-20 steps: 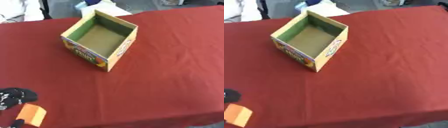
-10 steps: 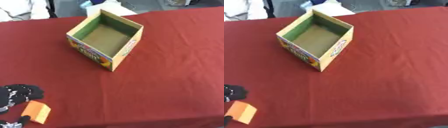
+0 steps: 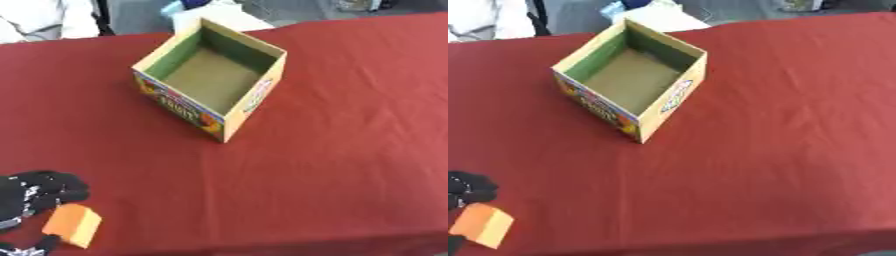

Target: Pick up objects on the table and place them in the box.

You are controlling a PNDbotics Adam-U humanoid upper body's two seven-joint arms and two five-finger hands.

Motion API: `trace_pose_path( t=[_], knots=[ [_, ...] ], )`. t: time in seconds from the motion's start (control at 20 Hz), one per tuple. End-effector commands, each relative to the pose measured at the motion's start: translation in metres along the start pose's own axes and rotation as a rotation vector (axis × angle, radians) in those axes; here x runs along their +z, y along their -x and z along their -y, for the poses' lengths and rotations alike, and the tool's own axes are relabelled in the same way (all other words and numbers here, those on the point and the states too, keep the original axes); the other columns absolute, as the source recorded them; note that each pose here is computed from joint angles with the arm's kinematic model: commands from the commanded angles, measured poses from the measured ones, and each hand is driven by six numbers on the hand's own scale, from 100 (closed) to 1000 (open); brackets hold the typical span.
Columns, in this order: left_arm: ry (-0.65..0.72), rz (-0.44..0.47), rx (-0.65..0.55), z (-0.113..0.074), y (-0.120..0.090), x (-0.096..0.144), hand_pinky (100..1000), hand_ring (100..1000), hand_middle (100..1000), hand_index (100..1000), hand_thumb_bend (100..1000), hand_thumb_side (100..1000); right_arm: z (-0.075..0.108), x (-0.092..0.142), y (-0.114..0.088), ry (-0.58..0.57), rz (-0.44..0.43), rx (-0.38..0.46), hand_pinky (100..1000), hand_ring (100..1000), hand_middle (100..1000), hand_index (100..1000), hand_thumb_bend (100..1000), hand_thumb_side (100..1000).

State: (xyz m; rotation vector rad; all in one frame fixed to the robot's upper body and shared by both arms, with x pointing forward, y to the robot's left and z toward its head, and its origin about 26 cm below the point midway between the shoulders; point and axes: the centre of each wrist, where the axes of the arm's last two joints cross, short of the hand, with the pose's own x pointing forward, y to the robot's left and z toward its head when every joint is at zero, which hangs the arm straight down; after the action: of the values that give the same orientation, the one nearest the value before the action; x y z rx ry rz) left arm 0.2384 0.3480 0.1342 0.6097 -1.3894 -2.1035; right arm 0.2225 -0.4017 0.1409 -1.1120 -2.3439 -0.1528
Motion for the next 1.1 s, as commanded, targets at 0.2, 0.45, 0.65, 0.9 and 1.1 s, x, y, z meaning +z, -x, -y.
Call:
trace_pose_path(
  t=[0.2,0.45,0.65,0.9,1.1],
  knots=[
    [0.050,-0.013,-0.035,-0.0061,0.0004,0.0027,950,982,926,1000,100,335,0.0017,-0.0072,-0.0039,0.000,0.028,-0.007,636,744,508,696,100,757],
    [0.047,-0.036,-0.025,-0.0061,-0.0001,0.0015,936,966,888,984,100,336,0.0013,-0.0068,-0.0039,0.001,0.025,-0.009,636,743,507,696,100,757],
    [0.001,-0.058,0.000,-0.0072,0.0000,0.0001,917,944,841,973,100,324,0.0010,-0.0063,-0.0039,0.001,0.022,-0.010,635,743,506,695,100,758],
    [-0.033,-0.058,0.012,-0.0096,0.0006,-0.0011,914,941,843,994,100,326,0.0003,-0.0060,-0.0040,-0.001,0.020,-0.011,635,743,505,695,100,759],
    [-0.009,-0.062,0.003,-0.0105,0.0001,-0.0027,921,948,861,1000,100,334,0.0000,-0.0060,-0.0041,-0.002,0.020,-0.014,635,743,505,695,100,758]
  ],
)
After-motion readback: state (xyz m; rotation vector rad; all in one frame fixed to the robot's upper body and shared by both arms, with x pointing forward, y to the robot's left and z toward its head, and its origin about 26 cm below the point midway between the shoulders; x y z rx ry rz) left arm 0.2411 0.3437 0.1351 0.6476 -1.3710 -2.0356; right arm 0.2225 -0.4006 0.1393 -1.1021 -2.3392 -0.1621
